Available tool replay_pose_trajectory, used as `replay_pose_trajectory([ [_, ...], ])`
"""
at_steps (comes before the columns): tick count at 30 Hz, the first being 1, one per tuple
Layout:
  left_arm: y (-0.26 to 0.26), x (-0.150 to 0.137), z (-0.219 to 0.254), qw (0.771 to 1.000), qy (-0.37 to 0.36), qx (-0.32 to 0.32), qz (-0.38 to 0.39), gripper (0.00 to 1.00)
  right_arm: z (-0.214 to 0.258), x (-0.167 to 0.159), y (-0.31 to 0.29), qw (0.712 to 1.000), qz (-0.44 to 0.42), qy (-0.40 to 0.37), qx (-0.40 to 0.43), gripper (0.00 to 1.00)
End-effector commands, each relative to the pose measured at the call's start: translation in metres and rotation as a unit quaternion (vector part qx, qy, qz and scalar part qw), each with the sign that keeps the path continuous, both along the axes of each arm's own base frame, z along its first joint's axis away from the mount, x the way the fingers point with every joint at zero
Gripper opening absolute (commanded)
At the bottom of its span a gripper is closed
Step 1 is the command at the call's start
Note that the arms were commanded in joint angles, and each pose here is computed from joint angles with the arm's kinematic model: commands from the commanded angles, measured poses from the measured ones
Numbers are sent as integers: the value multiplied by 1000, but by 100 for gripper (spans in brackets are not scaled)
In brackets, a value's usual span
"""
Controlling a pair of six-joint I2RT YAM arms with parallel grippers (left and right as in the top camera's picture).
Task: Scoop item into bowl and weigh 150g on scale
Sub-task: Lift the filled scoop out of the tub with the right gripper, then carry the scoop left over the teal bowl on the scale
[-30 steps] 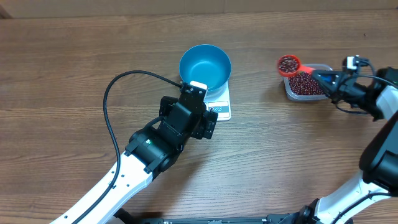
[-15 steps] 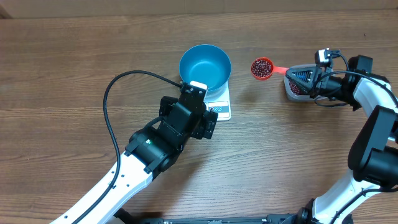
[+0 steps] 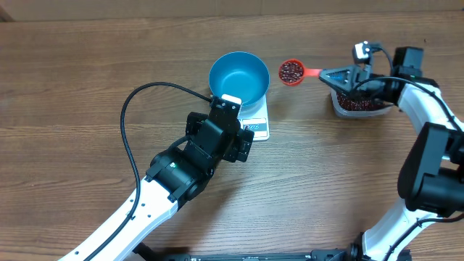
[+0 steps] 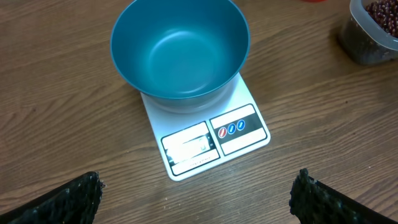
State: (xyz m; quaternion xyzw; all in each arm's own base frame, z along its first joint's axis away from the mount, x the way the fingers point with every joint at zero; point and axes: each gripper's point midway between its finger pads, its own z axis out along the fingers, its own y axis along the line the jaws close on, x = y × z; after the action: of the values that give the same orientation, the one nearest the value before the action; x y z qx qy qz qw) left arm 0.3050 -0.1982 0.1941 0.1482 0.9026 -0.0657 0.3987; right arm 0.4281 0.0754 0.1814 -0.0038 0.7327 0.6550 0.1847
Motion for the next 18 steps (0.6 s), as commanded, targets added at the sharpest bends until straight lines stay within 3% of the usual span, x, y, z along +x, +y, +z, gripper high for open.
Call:
replay_pose_trajectory([
  [1, 2, 1, -5, 1000, 3, 5, 10, 100, 4, 8, 16, 999, 10, 35, 2, 4],
  [18, 2, 1, -5, 1000, 3, 5, 10, 99, 2, 19, 84, 998, 41, 1, -46, 4],
])
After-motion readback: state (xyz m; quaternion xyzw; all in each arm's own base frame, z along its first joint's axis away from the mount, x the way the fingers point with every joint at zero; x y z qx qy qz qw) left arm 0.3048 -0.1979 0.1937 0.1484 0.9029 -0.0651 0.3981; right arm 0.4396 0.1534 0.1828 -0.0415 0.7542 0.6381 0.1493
